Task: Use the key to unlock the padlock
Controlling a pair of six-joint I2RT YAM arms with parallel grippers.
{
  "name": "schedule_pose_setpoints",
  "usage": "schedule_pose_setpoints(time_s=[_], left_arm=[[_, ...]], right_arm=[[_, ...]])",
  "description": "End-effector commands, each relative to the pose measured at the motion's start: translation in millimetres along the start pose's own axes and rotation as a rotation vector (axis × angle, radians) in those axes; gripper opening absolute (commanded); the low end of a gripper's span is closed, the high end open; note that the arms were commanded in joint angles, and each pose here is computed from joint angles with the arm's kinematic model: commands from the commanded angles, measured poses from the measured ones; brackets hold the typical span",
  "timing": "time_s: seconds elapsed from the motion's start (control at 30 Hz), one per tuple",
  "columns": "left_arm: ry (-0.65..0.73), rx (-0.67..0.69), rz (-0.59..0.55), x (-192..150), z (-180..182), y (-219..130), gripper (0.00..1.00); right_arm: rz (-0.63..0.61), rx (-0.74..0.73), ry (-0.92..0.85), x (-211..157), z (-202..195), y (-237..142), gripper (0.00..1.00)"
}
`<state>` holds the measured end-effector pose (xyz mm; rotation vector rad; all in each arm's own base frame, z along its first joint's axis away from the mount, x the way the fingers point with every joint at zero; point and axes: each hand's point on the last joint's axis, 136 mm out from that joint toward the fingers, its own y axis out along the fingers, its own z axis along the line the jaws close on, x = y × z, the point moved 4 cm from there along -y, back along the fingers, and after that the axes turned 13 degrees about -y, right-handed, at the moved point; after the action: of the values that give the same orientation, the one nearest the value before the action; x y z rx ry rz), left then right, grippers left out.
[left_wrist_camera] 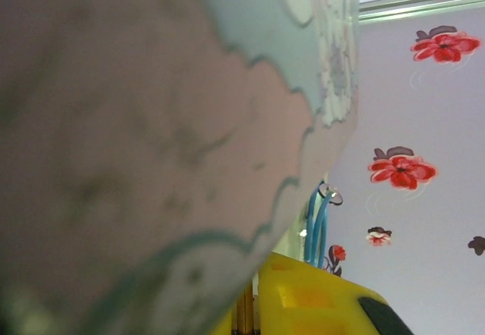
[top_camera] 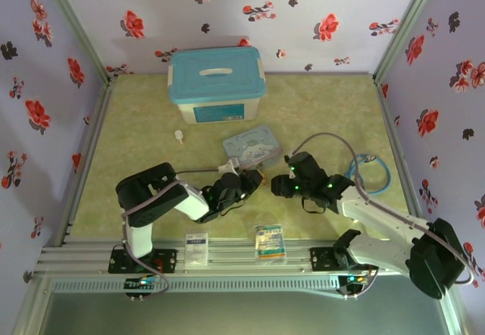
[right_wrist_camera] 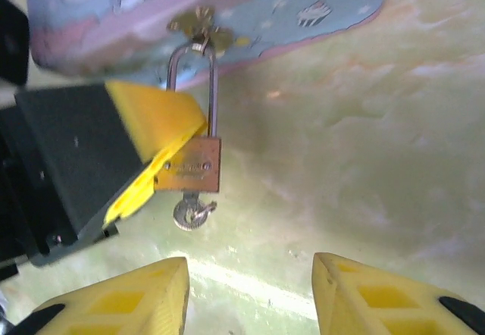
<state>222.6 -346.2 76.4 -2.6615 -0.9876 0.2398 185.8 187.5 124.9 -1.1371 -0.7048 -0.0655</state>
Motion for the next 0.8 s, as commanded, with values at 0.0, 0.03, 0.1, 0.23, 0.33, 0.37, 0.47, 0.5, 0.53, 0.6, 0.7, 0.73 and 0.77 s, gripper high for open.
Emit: schedule_pose_setpoints(time_s=[0.0,0.03,0.1,0.23,0.33,0.37,0.47,0.5,0.53,0.6,0.7,0.73,0.77], left_arm=[[0.005,-0.028,-0.005,2.1,-9.9,-6.9,0.00],[0.002,-0.029,-0.004,1.8,-10.5,-7.0,0.00],[-0.006,-0.034,-0.003,1.8,-11.3,-7.6,0.00],[-0.012,-0.049,0.002,0.7,-16.1,-7.9,0.00],[-0.012,-0.061,0.005,0.0,-20.5,-9.5,0.00],[-0.010,-0.064,0.006,-0.1,-22.4,-10.1,0.00],[-0.007,-0.065,0.008,-0.8,-24.3,-11.5,0.00],[-0.007,-0.069,0.007,-0.4,-25.5,-11.7,0.00],[-0.009,-0.070,0.009,-1.0,-25.6,-11.8,0.00],[-0.009,-0.072,0.008,-0.5,-25.4,-11.9,0.00],[-0.014,-0.072,0.008,-0.3,-23.9,-12.5,0.00],[-0.016,-0.073,0.007,-0.3,-23.6,-12.2,0.00],[-0.018,-0.076,0.006,0.0,-23.6,-11.7,0.00]], right_arm=[[0.025,-0.067,-0.184,4.4,10.5,-2.2,0.45],[0.026,-0.073,-0.207,5.0,13.6,0.4,0.43],[0.036,-0.059,-0.248,5.4,21.1,7.4,0.40],[0.023,-0.008,-0.278,7.5,33.8,18.9,0.34],[0.006,-0.015,-0.279,10.2,33.7,24.6,0.33],[-0.003,-0.013,-0.282,10.8,34.1,26.3,0.33],[-0.019,-0.001,-0.289,13.8,36.7,32.5,0.34],[-0.007,-0.006,-0.292,13.0,36.2,35.6,0.34],[0.003,-0.011,-0.295,12.0,36.0,38.4,0.34],[0.017,-0.018,-0.298,10.2,35.2,43.2,0.32],[0.036,-0.034,-0.304,4.8,33.1,47.5,0.26],[0.037,-0.045,-0.302,2.9,31.7,48.6,0.25],[0.034,-0.056,-0.299,1.6,29.9,49.4,0.25]])
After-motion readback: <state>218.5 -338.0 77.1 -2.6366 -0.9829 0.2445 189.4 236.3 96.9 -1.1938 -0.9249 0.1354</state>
